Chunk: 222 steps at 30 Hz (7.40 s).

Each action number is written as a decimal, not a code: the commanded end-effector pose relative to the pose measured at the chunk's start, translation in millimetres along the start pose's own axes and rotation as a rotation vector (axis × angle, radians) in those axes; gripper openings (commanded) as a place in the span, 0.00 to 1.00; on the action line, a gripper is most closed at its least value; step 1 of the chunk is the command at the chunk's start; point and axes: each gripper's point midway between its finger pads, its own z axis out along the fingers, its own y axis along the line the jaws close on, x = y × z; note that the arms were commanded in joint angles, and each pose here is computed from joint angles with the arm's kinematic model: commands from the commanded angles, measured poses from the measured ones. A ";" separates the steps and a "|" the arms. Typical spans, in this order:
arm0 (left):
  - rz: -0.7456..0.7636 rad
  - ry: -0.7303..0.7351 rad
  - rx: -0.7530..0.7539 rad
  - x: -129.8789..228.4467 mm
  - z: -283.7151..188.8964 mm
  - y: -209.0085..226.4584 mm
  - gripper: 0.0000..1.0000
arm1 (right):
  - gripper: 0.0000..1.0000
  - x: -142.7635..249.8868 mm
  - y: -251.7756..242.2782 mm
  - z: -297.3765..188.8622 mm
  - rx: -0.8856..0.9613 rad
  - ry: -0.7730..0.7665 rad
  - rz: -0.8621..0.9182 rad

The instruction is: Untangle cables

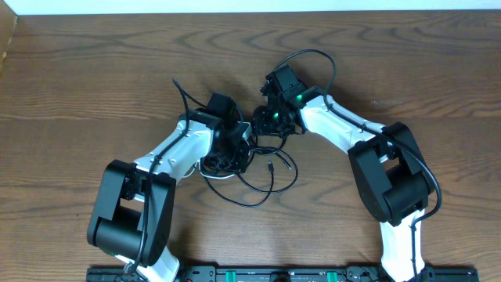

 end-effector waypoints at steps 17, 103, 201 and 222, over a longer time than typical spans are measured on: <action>-0.186 -0.493 0.040 -45.9 -165.5 0.3 0.07 | 0.44 11.8 -45.9 30.6 0.124 0.047 0.065; 0.013 -0.553 0.118 -56.0 -27.4 -6.5 0.63 | 0.59 10.8 -46.8 30.8 0.131 0.040 0.062; -0.528 -0.252 -0.289 32.2 -109.6 142.4 0.66 | 0.78 16.0 10.8 29.8 -0.166 0.075 -0.318; -0.522 -0.250 -0.258 20.5 -90.1 149.6 0.79 | 0.79 14.3 8.2 30.4 -0.149 0.068 -0.319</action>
